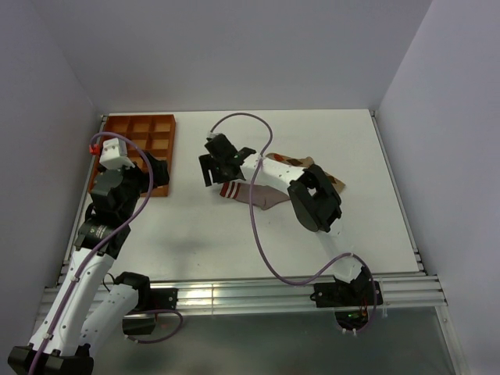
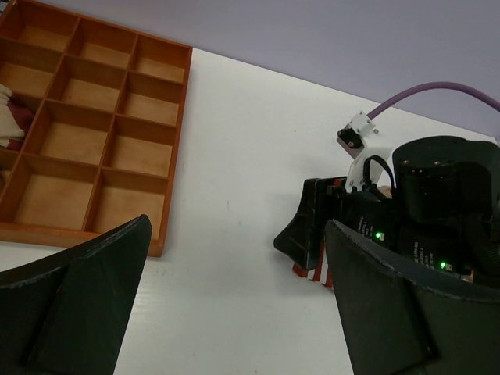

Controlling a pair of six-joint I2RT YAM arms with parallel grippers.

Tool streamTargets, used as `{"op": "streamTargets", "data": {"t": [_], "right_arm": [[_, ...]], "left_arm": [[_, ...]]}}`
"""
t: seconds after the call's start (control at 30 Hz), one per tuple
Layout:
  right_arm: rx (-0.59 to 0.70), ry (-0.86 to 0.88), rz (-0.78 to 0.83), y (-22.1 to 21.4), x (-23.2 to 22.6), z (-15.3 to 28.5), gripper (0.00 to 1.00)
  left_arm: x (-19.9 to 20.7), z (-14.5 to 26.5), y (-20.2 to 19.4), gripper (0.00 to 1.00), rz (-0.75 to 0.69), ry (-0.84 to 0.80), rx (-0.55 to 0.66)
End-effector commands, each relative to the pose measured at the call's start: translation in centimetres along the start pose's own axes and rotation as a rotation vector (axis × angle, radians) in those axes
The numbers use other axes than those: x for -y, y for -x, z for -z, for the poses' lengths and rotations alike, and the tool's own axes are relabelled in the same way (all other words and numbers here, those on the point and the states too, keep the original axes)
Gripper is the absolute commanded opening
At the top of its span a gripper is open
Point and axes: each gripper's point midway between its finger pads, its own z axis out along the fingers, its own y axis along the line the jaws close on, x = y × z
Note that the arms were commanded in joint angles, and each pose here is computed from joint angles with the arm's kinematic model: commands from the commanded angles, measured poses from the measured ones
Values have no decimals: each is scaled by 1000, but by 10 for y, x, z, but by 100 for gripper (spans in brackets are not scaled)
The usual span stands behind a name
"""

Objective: Roll the socks
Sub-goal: Adjust the sock at the center of the board.

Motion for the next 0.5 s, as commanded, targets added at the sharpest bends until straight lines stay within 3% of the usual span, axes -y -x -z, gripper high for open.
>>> {"op": "streamTargets", "data": {"t": [0.0, 0.3, 0.47], "right_arm": [[27, -2, -17, 2, -2, 11, 77], [-115, 37, 1, -45, 1, 4, 77], [-244, 127, 86, -76, -14, 24, 77]], "left_arm": [[7, 3, 14, 99, 22, -33, 51], [8, 3, 14, 99, 22, -38, 51], [8, 3, 14, 100, 23, -37, 53]]}}
